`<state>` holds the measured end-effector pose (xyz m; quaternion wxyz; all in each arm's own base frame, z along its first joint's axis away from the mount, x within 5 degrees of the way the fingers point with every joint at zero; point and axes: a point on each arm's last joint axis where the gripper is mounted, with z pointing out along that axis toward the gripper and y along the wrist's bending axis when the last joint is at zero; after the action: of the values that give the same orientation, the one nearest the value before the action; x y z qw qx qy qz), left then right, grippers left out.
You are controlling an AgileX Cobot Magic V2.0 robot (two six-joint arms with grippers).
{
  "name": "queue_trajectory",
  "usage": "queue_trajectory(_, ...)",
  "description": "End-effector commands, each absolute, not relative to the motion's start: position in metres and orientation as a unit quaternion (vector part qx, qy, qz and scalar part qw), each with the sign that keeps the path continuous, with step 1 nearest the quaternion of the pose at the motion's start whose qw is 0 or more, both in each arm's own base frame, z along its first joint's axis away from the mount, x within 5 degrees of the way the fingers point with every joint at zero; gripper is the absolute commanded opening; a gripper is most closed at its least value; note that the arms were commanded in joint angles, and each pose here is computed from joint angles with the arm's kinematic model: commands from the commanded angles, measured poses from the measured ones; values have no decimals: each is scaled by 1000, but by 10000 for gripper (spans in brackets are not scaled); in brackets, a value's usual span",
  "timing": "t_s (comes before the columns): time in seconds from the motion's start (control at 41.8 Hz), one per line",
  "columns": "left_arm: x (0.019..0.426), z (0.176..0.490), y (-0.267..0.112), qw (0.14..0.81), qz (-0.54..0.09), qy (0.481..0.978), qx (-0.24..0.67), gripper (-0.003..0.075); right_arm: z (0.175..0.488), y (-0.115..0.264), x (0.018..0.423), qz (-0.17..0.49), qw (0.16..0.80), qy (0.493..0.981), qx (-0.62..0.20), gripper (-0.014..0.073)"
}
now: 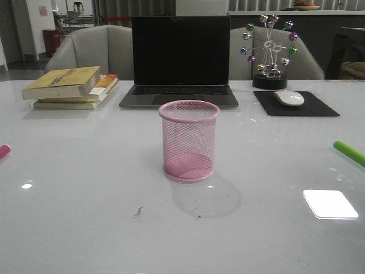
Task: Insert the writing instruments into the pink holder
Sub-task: 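Grasp the green marker with the right gripper and lift it, then carry the green marker over the pink holder and lower it in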
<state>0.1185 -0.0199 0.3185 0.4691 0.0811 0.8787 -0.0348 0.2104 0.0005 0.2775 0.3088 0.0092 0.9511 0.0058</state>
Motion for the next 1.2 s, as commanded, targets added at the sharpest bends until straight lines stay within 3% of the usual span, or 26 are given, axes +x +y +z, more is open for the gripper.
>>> queue_trajectory(0.0,122,335,-31,510,-62,851,110,510,287,-2,247,0,327,945,8,458)
queue_trajectory(0.311,118,334,-43,505,-86,844,156,447,251,-1,343,13,233,972,17,458)
queue_trajectory(0.478,118,334,-43,504,-86,845,156,433,237,-1,382,12,225,974,16,458)
queue_trajectory(0.694,118,334,-43,503,-86,845,156,433,220,-3,412,0,218,976,7,458)
queue_trajectory(0.981,118,334,-43,503,-86,845,156,433,198,-6,423,-16,187,982,-4,458)
queue_trajectory(1.052,118,334,-43,503,-86,845,156,433,197,-6,423,-16,184,983,-4,421)
queue_trajectory(1.172,118,334,-43,503,-86,845,156,433,197,-6,422,-16,180,984,-4,253)
